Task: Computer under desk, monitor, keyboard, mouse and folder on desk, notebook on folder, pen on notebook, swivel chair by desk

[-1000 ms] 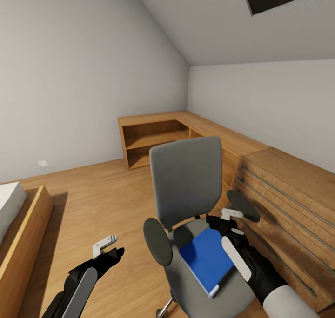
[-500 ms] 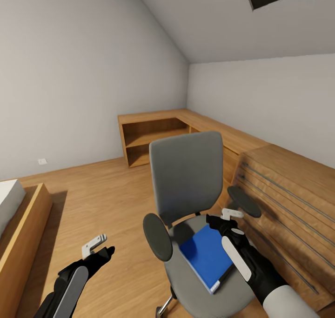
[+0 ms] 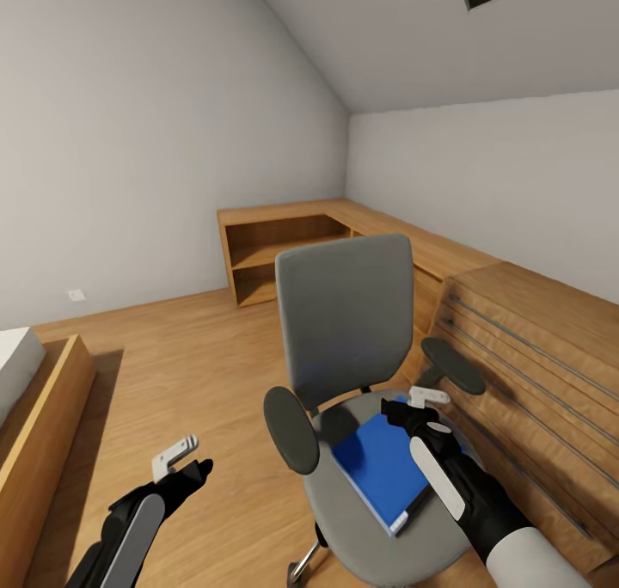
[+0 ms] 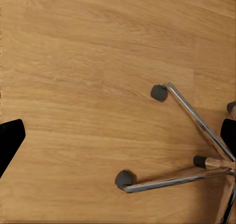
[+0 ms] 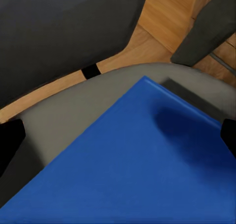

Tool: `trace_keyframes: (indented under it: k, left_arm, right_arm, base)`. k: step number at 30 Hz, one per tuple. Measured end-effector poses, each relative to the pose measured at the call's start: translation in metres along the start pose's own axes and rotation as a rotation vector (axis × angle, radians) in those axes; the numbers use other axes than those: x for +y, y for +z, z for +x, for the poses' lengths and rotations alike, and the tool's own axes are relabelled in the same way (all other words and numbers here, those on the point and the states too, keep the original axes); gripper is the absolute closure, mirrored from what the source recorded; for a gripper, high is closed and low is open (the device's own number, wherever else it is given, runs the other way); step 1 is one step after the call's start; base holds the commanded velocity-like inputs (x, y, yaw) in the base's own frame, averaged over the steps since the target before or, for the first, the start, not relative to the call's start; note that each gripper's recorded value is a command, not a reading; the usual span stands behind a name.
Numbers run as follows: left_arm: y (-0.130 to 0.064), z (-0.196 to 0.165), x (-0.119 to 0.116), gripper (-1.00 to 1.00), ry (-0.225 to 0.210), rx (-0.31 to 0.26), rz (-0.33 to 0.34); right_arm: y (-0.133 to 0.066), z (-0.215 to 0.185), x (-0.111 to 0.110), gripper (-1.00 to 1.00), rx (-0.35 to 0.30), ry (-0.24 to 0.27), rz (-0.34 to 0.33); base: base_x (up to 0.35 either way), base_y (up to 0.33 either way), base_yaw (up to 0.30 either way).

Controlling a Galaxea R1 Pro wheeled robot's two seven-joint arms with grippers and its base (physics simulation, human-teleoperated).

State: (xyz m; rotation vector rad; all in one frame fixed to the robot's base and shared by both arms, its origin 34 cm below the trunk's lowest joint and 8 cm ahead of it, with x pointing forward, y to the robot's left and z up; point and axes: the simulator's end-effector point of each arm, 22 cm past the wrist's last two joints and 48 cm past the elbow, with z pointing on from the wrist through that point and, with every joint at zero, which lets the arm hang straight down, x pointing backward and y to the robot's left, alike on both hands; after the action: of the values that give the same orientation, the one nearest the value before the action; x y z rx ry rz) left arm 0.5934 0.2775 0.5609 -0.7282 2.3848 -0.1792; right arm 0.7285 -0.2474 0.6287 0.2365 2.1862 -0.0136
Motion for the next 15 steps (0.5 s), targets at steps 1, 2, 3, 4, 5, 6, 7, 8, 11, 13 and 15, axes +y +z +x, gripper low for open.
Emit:
trace_keyframes:
  k: [1,2,3,4,5,6,7,8,11,13,15]
  left_arm:
    - [0.0004,0.0008,0.0007,-1.0,0.0,0.002,-0.002]
    - [0.0008,0.0014,0.0013,-1.0,0.001,0.003,-0.003]
    - [0.0013,0.0023,0.0019,-1.0,0.001,0.005,-0.005]
    - [0.0016,0.0029,0.0021,-1.0,0.002,0.006,-0.005]
    - [0.0018,0.0035,0.0019,-1.0,0.002,0.007,-0.004]
    - [0.0019,0.004,0.0015,-1.0,0.002,0.008,-0.003]
    - [0.002,0.0044,0.0012,-1.0,0.003,0.009,-0.003]
    - [0.0021,0.0049,0.0006,-1.0,0.004,0.009,-0.002]
    - [0.0021,0.0033,0.0005,-1.0,0.002,0.002,-0.002]
    - [0.0021,-0.0006,0.0008,-1.0,-0.007,-0.016,-0.003]
    - [0.0021,-0.001,0.0004,-1.0,-0.008,-0.019,-0.002]
  right_arm:
    - [0.0,0.0001,0.0,-1.0,0.001,0.0,0.0]
    - [0.0,0.0002,0.0,-1.0,0.001,-0.001,0.0]
    - [0.0,0.0003,-0.0003,-1.0,0.002,-0.001,0.001]
    - [0.0,0.0003,-0.0005,-1.0,0.002,-0.002,0.001]
    - [0.0,0.0004,-0.0006,-1.0,0.001,-0.005,0.002]
    - [0.0,-0.0001,-0.0011,-1.0,-0.002,-0.01,0.004]
    - [0.0,-0.0009,-0.0016,-1.0,-0.005,-0.016,0.007]
    - [-0.0002,-0.0024,-0.0021,-1.0,-0.011,-0.027,0.011]
    - [-0.0002,-0.0032,-0.0029,-1.0,-0.012,-0.031,0.013]
    - [0.0,0.0013,-0.0033,-1.0,0.018,-0.045,0.015]
    - [0.0003,0.0036,-0.0031,-1.0,0.041,-0.056,0.016]
  base:
    - [0.0,0.0,0.0]
    - [0.0,0.0,0.0]
    - [0.0,0.0,0.0]
    - [0.0,0.0,0.0]
    - [0.0,0.0,0.0]
    - [0.0,0.0,0.0]
    - [0.0,0.0,0.0]
    - [0.0,0.0,0.0]
    - [0.0,0.0,0.0]
    - [0.0,0.0,0.0]
    - [0.0,0.0,0.0]
